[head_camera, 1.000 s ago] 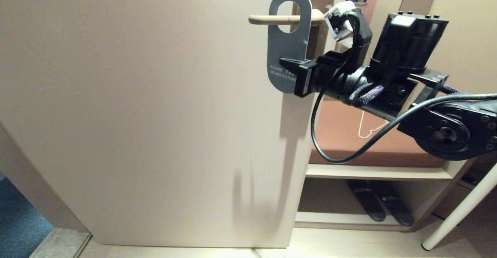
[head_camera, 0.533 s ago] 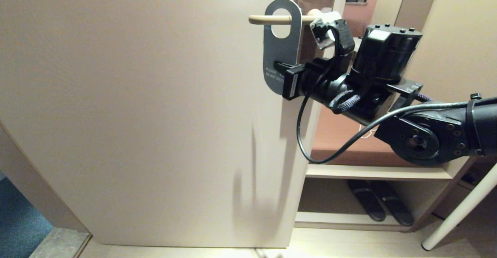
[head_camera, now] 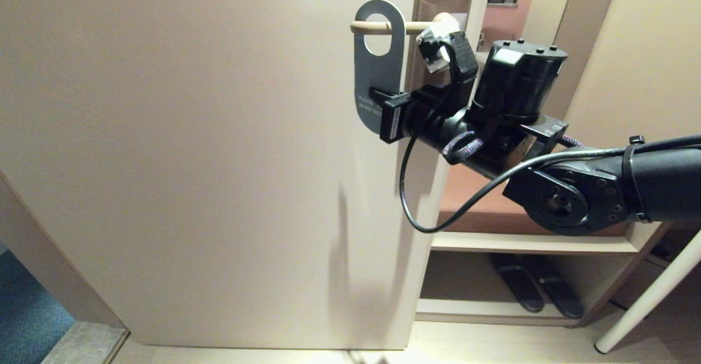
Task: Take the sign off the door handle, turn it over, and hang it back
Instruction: Take down the sign, then hand it to the other hand
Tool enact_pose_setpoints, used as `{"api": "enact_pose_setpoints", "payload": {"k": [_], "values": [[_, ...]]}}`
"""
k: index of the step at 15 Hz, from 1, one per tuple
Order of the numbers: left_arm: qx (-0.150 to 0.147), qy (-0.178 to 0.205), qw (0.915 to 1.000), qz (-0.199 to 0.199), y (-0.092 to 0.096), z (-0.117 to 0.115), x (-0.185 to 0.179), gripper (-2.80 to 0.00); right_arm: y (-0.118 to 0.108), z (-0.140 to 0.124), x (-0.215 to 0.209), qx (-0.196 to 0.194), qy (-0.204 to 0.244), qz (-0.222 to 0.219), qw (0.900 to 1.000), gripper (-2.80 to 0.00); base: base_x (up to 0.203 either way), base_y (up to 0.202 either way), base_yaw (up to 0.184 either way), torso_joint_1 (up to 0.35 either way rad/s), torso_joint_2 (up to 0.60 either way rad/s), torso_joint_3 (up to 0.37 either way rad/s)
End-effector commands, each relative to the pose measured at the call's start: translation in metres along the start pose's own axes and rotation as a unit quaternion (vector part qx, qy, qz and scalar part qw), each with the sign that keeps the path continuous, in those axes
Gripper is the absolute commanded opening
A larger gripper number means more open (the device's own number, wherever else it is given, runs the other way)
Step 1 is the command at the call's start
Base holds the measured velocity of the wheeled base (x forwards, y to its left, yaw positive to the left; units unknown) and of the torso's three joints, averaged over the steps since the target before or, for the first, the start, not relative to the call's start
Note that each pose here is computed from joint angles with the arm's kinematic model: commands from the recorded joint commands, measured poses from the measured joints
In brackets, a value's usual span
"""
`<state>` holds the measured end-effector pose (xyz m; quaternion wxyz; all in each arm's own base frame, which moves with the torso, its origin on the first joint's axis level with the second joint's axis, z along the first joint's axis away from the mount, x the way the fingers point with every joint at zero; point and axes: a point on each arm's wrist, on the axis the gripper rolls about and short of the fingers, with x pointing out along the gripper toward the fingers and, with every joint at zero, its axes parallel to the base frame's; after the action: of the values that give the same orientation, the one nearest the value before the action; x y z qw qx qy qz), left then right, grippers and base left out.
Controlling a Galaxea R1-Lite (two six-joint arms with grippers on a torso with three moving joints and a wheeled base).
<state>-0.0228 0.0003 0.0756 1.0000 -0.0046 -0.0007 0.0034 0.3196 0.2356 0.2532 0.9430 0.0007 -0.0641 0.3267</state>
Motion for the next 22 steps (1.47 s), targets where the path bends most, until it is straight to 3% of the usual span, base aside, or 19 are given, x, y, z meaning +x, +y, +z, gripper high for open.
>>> {"api": "enact_pose_setpoints", "payload": {"k": [1,13,22], "values": [[0.000,0.000,1.0000,0.000,0.000,0.000,0.000,-2.80,0.002,-0.002,0.003,0.000,-0.001,0.003,1.000,-2.80,0.000,0.000,0.000,0.000,0.00,0.000],[0.000,0.000,1.0000,0.000,0.000,0.000,0.000,-2.80,0.018,-0.006,0.018,0.002,-0.009,0.008,1.000,-2.80,0.000,0.000,0.000,0.000,0.00,0.000],[0.000,0.000,1.0000,0.000,0.000,0.000,0.000,-2.80,0.042,0.021,-0.015,0.004,-0.021,0.041,0.999,-2.80,0.000,0.000,0.000,0.000,0.00,0.000]]}}
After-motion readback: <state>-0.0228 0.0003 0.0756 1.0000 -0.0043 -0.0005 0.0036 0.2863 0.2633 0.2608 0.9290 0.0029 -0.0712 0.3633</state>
